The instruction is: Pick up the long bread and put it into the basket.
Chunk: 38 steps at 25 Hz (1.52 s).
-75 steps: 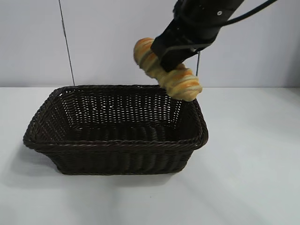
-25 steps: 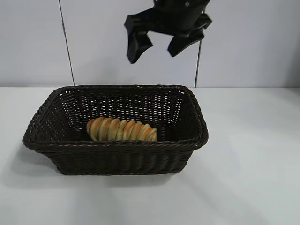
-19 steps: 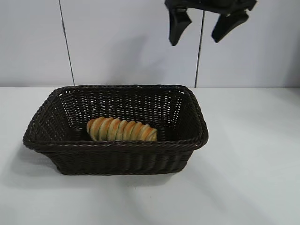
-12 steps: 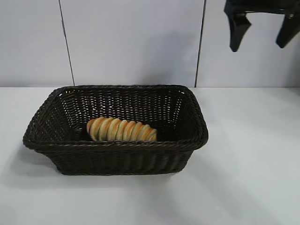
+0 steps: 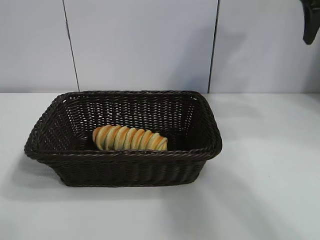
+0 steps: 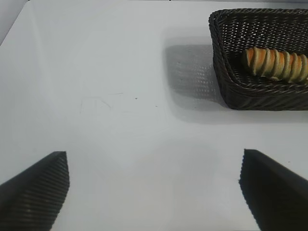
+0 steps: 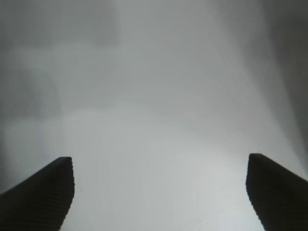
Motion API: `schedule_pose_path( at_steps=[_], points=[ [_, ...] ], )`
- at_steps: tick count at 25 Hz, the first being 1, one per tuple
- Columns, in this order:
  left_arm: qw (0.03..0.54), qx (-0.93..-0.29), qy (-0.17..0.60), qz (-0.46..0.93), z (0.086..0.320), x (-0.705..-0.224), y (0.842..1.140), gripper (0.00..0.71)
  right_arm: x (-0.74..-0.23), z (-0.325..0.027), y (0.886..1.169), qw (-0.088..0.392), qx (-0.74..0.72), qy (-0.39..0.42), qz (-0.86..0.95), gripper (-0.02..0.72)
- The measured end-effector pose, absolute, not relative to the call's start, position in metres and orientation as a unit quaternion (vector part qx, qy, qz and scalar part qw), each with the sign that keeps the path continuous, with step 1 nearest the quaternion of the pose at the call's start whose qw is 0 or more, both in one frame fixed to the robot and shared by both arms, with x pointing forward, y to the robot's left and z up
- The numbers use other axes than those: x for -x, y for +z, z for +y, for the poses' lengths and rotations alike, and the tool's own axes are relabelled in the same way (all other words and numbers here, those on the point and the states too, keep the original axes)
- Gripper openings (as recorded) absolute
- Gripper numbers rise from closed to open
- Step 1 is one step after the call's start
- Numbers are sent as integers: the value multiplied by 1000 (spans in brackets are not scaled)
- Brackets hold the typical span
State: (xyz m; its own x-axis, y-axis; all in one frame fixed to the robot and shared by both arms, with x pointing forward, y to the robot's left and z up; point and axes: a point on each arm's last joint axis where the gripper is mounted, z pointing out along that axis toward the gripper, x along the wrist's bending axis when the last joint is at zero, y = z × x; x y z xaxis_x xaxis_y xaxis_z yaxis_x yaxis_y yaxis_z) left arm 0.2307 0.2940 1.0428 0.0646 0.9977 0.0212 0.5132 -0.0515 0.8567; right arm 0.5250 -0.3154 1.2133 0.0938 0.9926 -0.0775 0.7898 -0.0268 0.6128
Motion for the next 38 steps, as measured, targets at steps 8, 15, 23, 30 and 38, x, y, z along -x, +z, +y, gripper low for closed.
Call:
schedule_pose_path(
  at_steps=[8, 15, 23, 30, 38],
  points=[
    [353, -639, 343, 591, 294, -231, 1043, 695, -383, -315, 1266, 362, -662, 268, 598, 695],
    [353, -639, 343, 591, 294, -231, 1043, 695, -279, -317, 1261, 428, -652, 319, 539, 695],
    [353, -639, 343, 591, 294, -231, 1043, 695, -193, -317, 1203, 474, -630, 365, 495, 695],
    [353, -639, 343, 591, 294, -231, 1043, 695, -165, -316, 1142, 483, -622, 378, 486, 695],
    [353, -639, 343, 591, 294, -231, 1043, 695, -187, -314, 1096, 433, -651, 340, 523, 695]
  ],
)
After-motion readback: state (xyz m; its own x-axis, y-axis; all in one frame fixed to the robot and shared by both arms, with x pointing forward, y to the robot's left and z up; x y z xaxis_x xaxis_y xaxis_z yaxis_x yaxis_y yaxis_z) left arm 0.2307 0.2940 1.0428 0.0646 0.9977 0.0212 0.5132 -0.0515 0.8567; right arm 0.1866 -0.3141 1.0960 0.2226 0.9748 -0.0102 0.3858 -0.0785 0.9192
